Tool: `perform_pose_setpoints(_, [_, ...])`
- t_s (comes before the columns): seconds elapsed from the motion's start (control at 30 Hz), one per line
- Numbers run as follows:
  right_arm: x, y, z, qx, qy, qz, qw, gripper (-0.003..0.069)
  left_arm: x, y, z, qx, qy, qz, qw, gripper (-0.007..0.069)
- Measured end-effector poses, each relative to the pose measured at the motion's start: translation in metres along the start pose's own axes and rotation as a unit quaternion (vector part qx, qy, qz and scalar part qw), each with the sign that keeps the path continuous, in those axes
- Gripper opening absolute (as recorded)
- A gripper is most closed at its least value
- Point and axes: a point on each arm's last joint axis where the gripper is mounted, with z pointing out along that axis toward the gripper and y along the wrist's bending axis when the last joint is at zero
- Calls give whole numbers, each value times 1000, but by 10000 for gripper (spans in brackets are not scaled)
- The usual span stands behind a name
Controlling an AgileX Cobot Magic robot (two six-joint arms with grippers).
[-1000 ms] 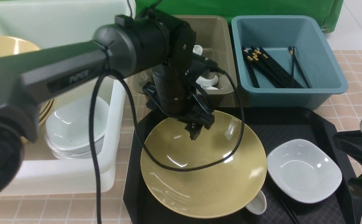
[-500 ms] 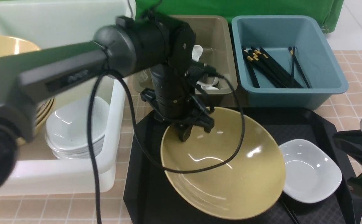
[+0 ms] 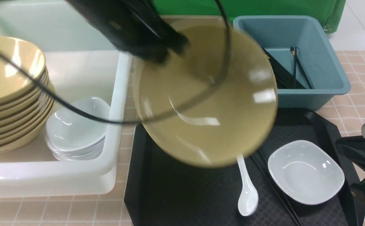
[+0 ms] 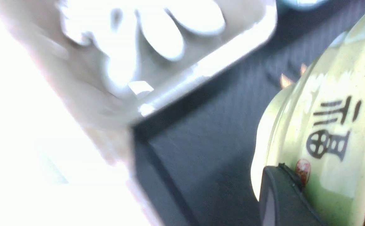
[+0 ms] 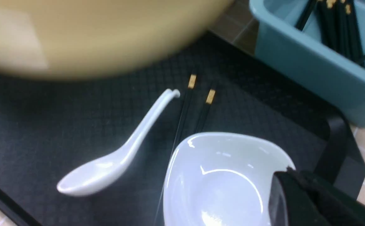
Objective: On brown table put chopsticks spoon bowls plates into blue grey white boxes.
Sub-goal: 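Grasp the large bowl on the tray by its rim, then place the tan bowl onto the bowl stack in the left bin with the left gripper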
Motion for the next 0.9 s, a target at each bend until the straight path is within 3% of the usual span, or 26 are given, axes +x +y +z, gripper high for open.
perform_pose_setpoints(0.17, [0,0,0,2,-3,10,1000,50,19,83,-97,-160,-115,-134,971,9])
perform_pose_setpoints(0.23, [0,0,0,3,-3,17,1000,51,35,115,-121,-234,-129,-198,943,9])
perform_pose_setpoints(0.33, [0,0,0,3,-4,31,1000,53,58,148,-134,-301,-125,-272,906,9])
perform_pose_setpoints(0.43, [0,-1,0,3,-4,38,999,55,87,181,-125,-338,-107,-330,875,9])
perform_pose_setpoints(0.63, [-1,-1,0,4,-9,65,998,58,135,221,-74,-341,-60,-393,852,16])
perform_pose_setpoints(0.8, [-1,-1,0,4,-10,70,997,62,142,230,-58,-342,-69,-388,853,107])
perform_pose_setpoints(0.87, [-1,-1,0,3,-10,74,997,65,141,229,-57,-340,-69,-378,858,203])
perform_pose_setpoints(0.9, [-1,-1,0,3,-10,74,997,66,141,229,-57,-340,-68,-376,859,211])
